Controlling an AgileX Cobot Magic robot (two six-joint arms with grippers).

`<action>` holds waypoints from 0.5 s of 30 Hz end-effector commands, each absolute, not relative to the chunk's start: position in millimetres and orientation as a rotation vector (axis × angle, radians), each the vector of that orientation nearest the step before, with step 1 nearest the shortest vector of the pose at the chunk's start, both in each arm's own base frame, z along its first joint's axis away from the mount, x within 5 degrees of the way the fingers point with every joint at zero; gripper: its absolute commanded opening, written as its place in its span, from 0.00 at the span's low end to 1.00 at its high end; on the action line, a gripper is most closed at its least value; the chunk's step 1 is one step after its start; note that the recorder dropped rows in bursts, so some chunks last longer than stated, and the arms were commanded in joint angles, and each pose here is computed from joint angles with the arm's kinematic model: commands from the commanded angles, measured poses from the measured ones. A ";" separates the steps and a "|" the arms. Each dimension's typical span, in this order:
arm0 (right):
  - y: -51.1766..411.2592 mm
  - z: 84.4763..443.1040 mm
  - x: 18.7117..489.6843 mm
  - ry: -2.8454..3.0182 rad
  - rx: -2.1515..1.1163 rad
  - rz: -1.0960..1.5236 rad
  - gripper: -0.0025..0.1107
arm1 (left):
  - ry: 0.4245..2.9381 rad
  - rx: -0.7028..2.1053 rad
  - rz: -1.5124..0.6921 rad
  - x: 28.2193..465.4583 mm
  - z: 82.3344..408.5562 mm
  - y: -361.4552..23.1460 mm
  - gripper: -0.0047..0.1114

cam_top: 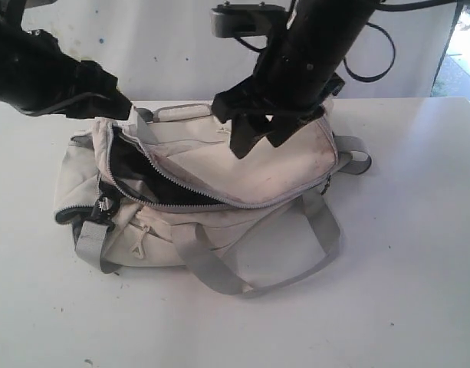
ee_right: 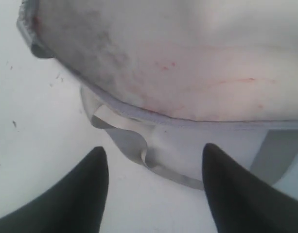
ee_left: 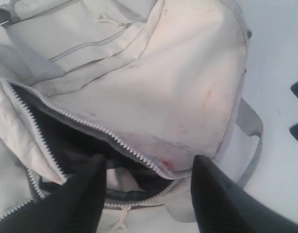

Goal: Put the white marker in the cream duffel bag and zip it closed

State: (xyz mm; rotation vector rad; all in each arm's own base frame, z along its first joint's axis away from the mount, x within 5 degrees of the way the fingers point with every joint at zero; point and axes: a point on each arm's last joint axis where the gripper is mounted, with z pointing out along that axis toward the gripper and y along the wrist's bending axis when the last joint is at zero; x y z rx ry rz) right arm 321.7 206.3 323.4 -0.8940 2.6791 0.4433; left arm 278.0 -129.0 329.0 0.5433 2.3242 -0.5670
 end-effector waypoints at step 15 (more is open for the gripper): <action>122.2 276.8 406.1 2.642 -0.555 0.325 0.47 | 2.329 0.467 -0.541 284.0 304.8 -180.8 0.55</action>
